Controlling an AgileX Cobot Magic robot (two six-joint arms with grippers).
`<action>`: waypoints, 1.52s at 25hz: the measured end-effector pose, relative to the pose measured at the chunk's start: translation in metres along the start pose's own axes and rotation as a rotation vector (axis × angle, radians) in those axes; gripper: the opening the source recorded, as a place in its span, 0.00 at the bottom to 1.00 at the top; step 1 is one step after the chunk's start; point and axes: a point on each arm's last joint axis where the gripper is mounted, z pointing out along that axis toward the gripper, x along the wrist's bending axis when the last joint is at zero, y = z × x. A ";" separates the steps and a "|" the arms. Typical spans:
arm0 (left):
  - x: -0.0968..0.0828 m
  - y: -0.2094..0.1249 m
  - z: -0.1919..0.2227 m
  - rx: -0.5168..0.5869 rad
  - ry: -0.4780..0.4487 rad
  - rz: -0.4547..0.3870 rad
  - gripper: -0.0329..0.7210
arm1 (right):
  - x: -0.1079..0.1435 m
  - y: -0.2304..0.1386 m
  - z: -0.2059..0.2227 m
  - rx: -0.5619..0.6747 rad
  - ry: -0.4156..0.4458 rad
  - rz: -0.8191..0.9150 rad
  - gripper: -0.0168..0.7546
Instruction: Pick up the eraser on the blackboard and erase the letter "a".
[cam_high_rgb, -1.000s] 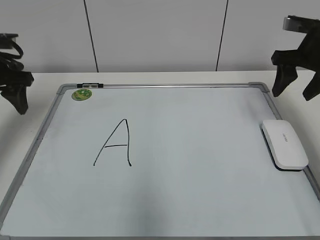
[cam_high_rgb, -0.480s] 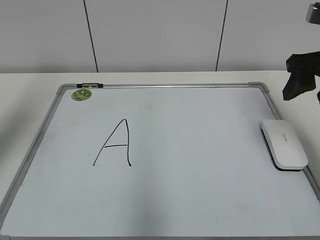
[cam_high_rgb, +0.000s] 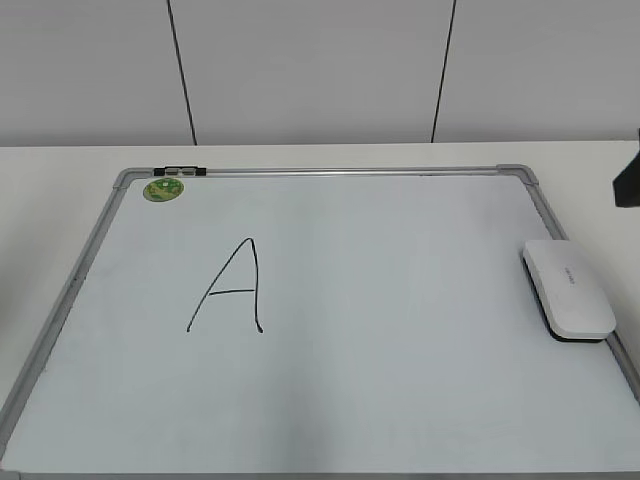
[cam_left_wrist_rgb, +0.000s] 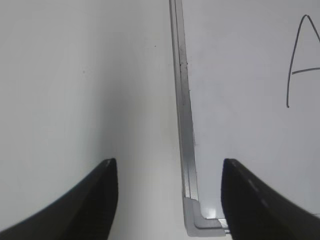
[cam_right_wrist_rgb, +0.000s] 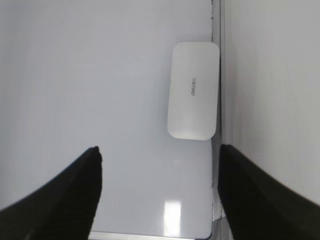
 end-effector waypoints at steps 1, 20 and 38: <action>0.001 -0.007 -0.005 -0.016 -0.001 -0.001 0.67 | -0.001 -0.007 -0.006 -0.016 -0.002 -0.002 0.72; 0.016 -0.122 -0.064 -0.188 0.033 0.027 0.67 | -0.014 -0.134 -0.044 -0.079 -0.035 -0.013 0.72; 0.026 -0.174 -0.081 -0.284 0.040 -0.003 0.67 | -0.023 -0.188 -0.069 -0.167 -0.079 -0.078 0.72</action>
